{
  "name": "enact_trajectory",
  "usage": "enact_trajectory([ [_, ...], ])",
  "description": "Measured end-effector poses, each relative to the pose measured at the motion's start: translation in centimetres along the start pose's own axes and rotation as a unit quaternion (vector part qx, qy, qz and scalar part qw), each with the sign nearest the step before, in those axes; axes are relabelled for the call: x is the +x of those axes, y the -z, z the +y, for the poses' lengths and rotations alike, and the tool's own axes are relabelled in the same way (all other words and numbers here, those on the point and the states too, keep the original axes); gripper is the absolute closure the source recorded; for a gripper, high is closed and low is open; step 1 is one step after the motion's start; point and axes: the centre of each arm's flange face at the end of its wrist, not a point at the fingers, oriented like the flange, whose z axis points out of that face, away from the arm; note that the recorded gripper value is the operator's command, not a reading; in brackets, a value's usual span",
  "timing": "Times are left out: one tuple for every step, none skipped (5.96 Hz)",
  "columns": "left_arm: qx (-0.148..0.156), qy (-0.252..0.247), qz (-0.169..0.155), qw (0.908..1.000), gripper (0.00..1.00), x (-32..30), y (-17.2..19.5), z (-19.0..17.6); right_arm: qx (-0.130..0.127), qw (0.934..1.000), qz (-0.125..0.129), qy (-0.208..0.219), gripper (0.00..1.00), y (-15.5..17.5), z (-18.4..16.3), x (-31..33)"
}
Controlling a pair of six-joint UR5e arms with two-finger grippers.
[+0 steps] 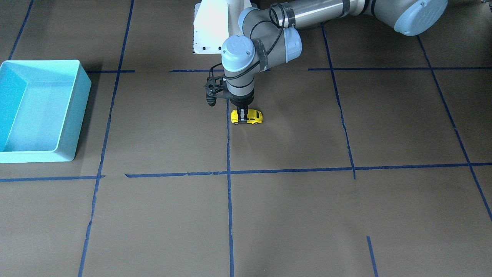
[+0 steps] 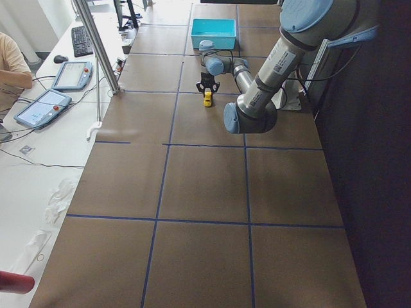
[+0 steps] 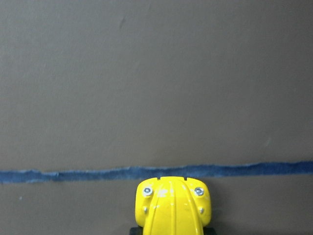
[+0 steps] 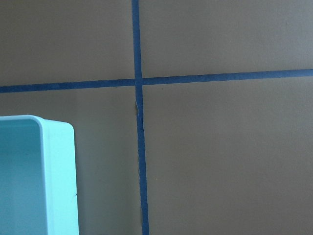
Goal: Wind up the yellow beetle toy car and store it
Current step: 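Roll the pressed car backward toward the robot with the left gripper, then lift the left gripper off the car, letting it roll toward the bin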
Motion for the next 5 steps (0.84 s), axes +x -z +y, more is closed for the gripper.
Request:
enact_trajectory([
  [0.002,0.0,-0.002,1.0,0.93,0.2,-0.2,1.6,0.0,1.0,0.0,0.001,0.0,0.0,-0.1,-0.1],
  [0.005,0.0,-0.004,1.0,0.77,0.6,-0.4,3.3,0.0,1.0,0.0,0.002,0.0,0.0,-0.1,-0.1],
  [0.006,0.0,-0.004,1.0,0.01,1.0,-0.7,4.9,0.0,1.0,0.0,0.003,0.0,-0.1,-0.1,-0.1],
  [0.005,0.001,-0.004,1.0,0.0,1.2,-1.0,6.0,0.0,1.0,-0.001,0.004,0.0,-0.1,-0.1,-0.2],
  [0.011,0.002,-0.01,0.9999,0.0,0.9,-0.4,6.4,-0.002,1.0,-0.001,0.006,0.0,-0.2,-0.1,-0.3],
])
